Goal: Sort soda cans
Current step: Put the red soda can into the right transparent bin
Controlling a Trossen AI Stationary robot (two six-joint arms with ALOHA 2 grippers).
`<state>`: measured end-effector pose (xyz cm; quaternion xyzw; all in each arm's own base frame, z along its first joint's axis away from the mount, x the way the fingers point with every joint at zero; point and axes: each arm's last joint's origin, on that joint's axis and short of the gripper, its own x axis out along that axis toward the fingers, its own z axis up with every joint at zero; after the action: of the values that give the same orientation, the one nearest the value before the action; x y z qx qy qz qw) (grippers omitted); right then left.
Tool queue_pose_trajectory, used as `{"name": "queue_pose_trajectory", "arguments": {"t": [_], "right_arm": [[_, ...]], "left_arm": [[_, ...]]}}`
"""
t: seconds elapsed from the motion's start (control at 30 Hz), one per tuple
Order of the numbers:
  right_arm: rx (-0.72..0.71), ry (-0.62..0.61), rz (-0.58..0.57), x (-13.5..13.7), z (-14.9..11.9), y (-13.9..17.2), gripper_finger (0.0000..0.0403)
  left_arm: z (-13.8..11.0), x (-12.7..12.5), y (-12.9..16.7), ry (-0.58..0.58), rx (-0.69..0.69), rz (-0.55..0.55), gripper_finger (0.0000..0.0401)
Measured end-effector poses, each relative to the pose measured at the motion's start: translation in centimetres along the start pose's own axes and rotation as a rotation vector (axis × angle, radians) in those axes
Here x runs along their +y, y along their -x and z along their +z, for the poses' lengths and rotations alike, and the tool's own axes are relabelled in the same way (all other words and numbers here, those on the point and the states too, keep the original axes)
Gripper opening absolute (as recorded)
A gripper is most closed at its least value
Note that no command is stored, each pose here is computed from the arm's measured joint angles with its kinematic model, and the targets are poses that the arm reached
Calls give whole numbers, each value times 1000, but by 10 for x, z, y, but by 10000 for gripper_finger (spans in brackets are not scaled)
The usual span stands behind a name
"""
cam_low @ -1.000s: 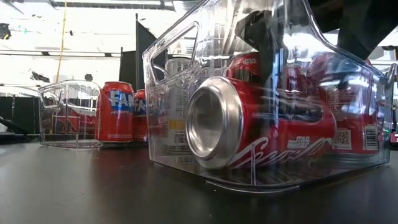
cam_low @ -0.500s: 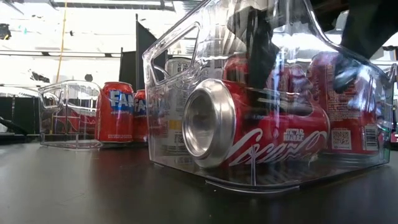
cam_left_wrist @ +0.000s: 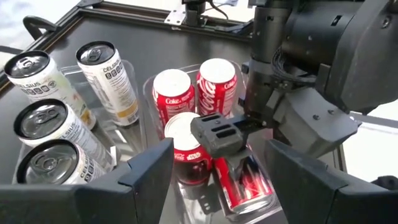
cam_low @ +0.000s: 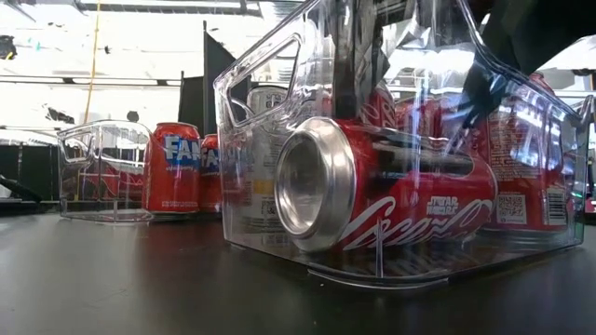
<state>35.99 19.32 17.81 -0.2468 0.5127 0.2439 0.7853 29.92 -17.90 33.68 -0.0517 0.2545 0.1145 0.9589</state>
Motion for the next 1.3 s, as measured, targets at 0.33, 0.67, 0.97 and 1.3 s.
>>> {"name": "queue_pose_trajectory", "arguments": {"t": [0.33, 0.67, 0.97, 1.3], "right_arm": [[39, -55, -7, 1, -6, -2, 388], [100, -46, -33, -2, -11, 4, 386], [85, 25, -22, -3, -11, -1, 361], [99, -5, -13, -3, -13, -1, 355]], "left_arm": [[0, 0, 0, 11, 0, 1, 245], [-2, 0, 1, -9, 11, 4, 245], [-2, 0, 1, -23, 10, 3, 245], [-2, 0, 1, -39, 10, 3, 245]]}}
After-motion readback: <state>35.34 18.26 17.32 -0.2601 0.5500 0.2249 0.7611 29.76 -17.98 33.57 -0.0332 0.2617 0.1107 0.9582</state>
